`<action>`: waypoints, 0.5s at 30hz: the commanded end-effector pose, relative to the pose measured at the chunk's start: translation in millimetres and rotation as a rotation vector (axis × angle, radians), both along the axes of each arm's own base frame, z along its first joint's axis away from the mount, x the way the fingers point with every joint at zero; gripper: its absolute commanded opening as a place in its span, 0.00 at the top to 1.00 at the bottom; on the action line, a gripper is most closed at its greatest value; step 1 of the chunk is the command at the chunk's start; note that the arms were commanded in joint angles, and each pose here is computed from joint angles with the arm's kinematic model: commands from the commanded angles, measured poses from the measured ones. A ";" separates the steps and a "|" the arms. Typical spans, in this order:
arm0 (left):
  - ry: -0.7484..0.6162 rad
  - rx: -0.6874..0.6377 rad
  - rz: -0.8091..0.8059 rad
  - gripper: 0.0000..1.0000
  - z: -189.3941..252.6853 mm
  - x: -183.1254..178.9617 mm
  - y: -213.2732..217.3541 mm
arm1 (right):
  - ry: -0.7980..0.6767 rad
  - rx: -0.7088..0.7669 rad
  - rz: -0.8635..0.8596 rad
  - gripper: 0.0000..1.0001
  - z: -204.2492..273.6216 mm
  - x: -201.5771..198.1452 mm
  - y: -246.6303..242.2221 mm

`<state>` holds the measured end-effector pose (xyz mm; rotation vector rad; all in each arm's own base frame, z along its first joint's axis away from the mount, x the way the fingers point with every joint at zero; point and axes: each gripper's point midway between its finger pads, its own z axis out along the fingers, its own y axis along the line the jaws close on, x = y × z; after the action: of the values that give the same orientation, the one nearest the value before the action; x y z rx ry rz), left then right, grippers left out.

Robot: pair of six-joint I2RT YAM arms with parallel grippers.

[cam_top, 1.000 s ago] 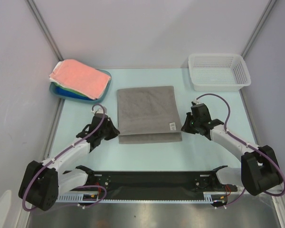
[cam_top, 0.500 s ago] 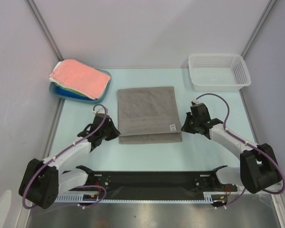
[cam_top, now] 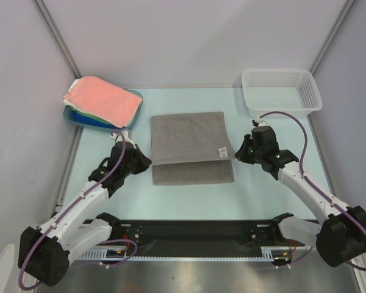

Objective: Fold and stack the towels
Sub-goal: Fold the towel

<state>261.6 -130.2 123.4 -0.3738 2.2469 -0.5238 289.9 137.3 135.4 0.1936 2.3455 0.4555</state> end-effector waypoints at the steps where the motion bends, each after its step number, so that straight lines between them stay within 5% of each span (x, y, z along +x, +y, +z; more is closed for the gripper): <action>1: -0.021 0.054 0.044 1.00 9.0 1.4 14.7 | -0.028 -0.058 -0.032 1.00 12.4 -0.3 -15.5; 15: 0.062 0.041 0.032 1.00 -38.8 -11.4 11.9 | 0.084 -0.033 0.000 1.00 -49.3 -21.8 -6.8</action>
<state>250.6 -129.1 99.6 -0.3761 2.2936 -0.5217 269.5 138.9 102.4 0.1811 2.4167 0.4751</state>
